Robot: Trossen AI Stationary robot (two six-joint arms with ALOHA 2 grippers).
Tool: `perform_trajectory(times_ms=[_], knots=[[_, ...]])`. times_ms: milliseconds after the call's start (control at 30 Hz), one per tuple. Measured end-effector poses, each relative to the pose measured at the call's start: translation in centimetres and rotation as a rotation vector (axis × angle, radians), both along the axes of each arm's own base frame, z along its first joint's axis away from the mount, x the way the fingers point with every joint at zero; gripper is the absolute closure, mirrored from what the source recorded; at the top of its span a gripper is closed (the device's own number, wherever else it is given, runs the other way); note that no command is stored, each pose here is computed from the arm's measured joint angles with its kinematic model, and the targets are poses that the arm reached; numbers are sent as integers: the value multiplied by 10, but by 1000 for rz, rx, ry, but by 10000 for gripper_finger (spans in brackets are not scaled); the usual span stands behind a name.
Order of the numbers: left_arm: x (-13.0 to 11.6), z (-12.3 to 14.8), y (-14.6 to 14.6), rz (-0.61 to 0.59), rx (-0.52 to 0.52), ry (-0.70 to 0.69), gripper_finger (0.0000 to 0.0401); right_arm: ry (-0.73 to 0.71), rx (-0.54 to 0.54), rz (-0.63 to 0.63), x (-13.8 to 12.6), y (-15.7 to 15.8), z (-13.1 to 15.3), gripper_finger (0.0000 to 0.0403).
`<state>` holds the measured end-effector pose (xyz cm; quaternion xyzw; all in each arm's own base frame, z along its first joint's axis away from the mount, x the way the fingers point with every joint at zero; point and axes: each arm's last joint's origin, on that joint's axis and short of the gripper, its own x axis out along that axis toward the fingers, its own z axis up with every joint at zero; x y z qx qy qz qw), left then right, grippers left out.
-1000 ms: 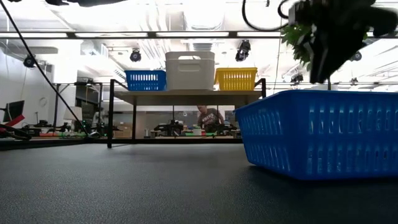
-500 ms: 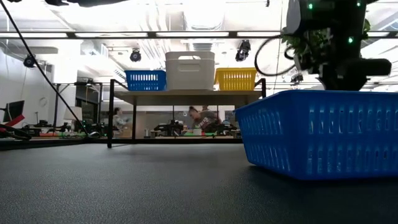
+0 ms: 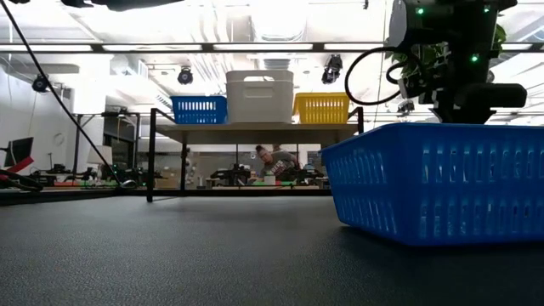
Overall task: Stack baskets on shelf by color
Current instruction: Stack the white bin on the white bins on the shelf
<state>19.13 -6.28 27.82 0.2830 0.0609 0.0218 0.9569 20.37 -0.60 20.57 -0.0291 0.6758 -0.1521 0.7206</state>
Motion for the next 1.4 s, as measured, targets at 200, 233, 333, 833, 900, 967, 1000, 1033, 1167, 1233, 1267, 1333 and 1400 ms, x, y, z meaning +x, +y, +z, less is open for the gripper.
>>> perform_trajectory(times_ms=[200, 233, 333, 833, 900, 967, 1000, 1033, 1167, 1233, 1267, 1333, 1400], knots=[[0, 0, 0, 0, -2, -1, 400, -5, 0, -5, 0, 0, 0, 383], [0, 0, 0, 0, -2, -1, 400, -5, 1, -5, 0, 0, 0, 389], [0, 0, 0, 0, -2, -1, 400, -7, 6, -4, 1, 0, 0, 393], [0, 0, 0, 2, -24, -3, 400, -96, 92, 31, 13, 9, 17, 394], [0, 0, 0, 2, -24, -2, 400, -122, 96, 47, 16, 14, 23, 394], [0, 0, 0, 1, -24, -2, 400, -163, 106, 61, 20, 18, 26, 394], [0, 0, 0, 1, -24, -2, 400, -183, 119, 69, 23, 21, 26, 394], [0, 0, 0, 1, -24, -2, 400, -197, 128, 77, 26, 23, 25, 394], [0, 0, 0, 1, -24, -2, 400, -241, 136, 92, 39, 30, 17, 393], [0, 0, 0, 1, -25, -2, 400, -257, 159, 105, 47, 33, 11, 385], [0, 0, 0, 1, -25, -2, 400, -266, 168, 107, 50, 33, 9, 377], [0, 0, 0, 1, -25, -2, 400, -254, 171, 100, 55, 34, 3, 355], [0, 0, 0, 1, -25, -1, 400, -227, 166, 89, 57, 34, -4, 329]])
